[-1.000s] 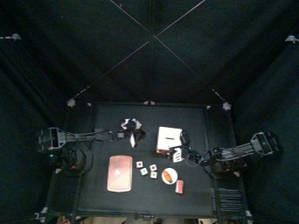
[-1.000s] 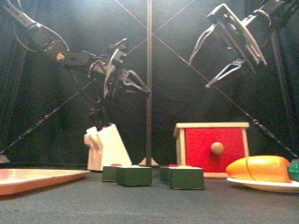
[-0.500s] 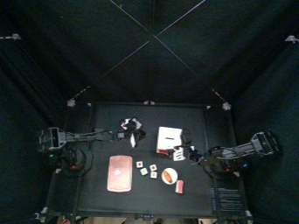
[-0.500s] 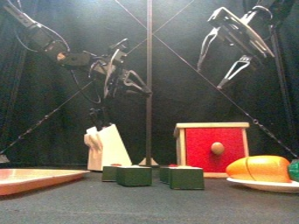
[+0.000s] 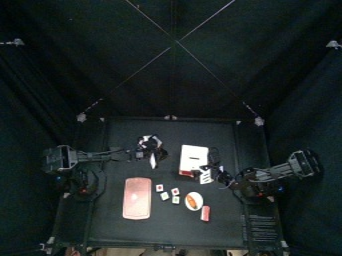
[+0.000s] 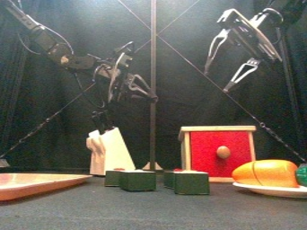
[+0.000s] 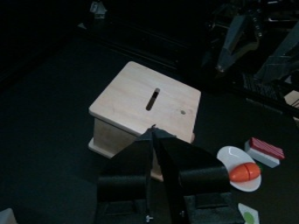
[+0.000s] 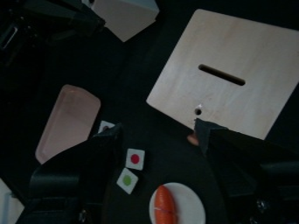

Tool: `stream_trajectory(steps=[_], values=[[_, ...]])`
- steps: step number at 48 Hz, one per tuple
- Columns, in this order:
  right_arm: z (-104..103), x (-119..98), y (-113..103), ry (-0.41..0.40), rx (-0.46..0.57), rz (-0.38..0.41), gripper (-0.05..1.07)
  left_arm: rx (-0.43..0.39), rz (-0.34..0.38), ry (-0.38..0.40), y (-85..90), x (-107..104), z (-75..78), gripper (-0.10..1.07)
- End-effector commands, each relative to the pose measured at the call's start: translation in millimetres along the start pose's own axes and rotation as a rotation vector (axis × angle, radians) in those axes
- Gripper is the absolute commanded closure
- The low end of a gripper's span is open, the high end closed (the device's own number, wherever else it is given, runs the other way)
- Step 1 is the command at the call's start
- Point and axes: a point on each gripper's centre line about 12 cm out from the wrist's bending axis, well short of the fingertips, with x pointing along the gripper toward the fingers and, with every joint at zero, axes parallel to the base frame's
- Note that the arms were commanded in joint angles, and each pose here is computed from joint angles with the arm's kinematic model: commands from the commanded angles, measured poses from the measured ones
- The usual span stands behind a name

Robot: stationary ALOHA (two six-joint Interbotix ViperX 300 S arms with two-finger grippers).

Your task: Grab drawer handle

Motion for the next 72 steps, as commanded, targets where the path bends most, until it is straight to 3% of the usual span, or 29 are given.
stream_trajectory(steps=[1, 7, 13, 20, 33, 43, 48, 53, 61, 65, 69, 72], values=[[7, -5, 1, -0.058, -0.041, 0.050, 0.06, 0.007, -0.009, -0.037, -2.9, 2, 13.8, 0.48], [9, -4, 6, -0.121, -0.126, 0.125, 0.06, 0.007, -0.009, -0.037, -2.9, 2, 13.8, 0.48], [9, -7, 19, -0.179, -0.210, 0.250, 0.06, 0.008, -0.010, -0.037, -3.5, 2, 13.7, 0.48], [5, -13, 29, -0.278, -0.384, 0.363, 0.06, 0.007, -0.008, -0.032, -2.5, 2, 12.1, 0.48], [-8, -9, 31, -0.403, -0.639, 0.427, 0.06, 0.008, -0.008, -0.031, -2.5, 1, 11.4, 0.48], [-22, -4, 39, -0.536, -0.914, 0.482, 0.06, 0.008, -0.008, -0.023, -2.5, 1, 8.3, 0.48], [-27, -6, 46, -0.676, -1.090, 0.534, 0.05, 0.011, -0.023, -0.021, -8.7, -1, 7.2, 0.48], [-21, -13, 53, -0.818, -1.170, 0.557, 0.05, 0.016, -0.041, -0.019, -16.1, -3, 6.3, 0.48], [-10, -14, 56, -0.952, -1.286, 0.560, 0.05, 0.019, -0.055, -0.018, -22.1, -7, 4.6, 0.48], [-5, -17, 59, -1.059, -1.372, 0.569, 0.05, 0.017, -0.056, -0.014, -22.5, -9, 3.1, 0.48], [1, -29, 65, -1.212, -1.422, 0.594, 0.05, 0.016, -0.056, -0.010, -22.6, -9, 1.2, 0.48], [8, -48, 73, -1.371, -1.396, 0.623, 0.05, 0.016, -0.057, -0.008, -23.1, -9, 0.4, 0.48]])
